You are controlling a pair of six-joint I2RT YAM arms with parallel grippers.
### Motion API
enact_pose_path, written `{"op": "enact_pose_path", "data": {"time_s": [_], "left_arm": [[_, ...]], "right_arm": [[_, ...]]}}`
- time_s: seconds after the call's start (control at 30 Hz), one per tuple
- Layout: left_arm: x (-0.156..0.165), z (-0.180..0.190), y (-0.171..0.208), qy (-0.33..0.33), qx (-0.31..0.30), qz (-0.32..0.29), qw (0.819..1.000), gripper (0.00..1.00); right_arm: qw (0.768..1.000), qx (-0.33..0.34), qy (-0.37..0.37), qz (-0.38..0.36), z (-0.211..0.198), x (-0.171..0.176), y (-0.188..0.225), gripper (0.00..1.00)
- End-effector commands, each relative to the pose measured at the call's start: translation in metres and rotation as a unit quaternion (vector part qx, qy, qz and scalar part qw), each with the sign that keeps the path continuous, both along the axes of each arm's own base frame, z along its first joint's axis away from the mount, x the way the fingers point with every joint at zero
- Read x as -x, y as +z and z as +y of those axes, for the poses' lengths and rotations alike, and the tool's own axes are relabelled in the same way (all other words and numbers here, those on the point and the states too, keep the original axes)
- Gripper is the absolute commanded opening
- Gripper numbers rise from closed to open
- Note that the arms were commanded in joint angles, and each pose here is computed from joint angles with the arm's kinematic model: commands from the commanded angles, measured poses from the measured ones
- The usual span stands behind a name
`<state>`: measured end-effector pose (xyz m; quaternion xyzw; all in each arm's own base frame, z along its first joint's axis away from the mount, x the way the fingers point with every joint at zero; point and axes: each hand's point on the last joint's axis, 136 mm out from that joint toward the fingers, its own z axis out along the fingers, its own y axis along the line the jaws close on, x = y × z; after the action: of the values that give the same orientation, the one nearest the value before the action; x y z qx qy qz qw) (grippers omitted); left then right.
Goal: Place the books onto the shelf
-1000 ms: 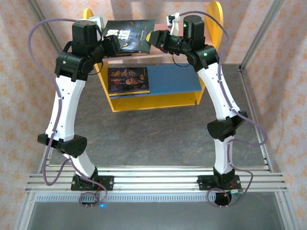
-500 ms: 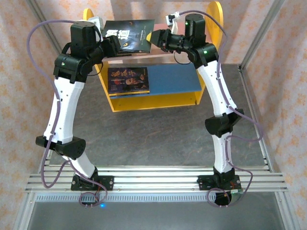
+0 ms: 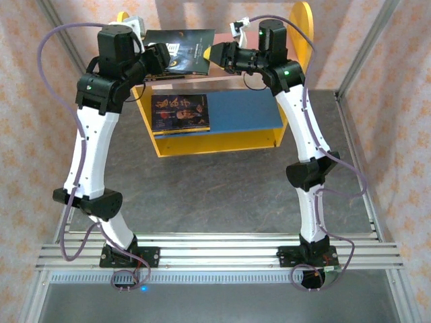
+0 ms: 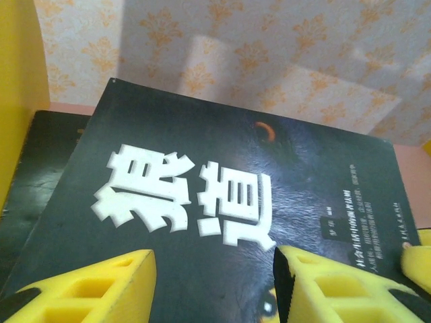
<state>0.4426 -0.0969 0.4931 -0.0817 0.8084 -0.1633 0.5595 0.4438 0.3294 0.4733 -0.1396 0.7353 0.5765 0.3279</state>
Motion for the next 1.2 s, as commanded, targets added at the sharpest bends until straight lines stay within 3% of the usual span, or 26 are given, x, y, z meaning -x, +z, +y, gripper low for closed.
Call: {"op": "enact_pose_path", "data": {"time_s": [0.0, 0.43, 1.17], "left_arm": [[-0.011, -0.003, -0.001, -0.004, -0.012, -0.004, 1.000, 0.49], [-0.014, 0.010, -0.021, 0.027, -0.046, 0.027, 0.998, 0.49], [-0.014, 0.001, -0.024, 0.011, -0.021, 0.030, 0.999, 0.48]], "right_arm": [[0.998, -0.025, 0.010, -0.049, -0.008, 0.005, 0.029, 0.36], [0.998, 0.032, -0.019, -0.052, -0.020, 0.003, 0.008, 0.46], [0.998, 0.036, -0.008, -0.048, -0.015, -0.002, -0.006, 0.45]]}}
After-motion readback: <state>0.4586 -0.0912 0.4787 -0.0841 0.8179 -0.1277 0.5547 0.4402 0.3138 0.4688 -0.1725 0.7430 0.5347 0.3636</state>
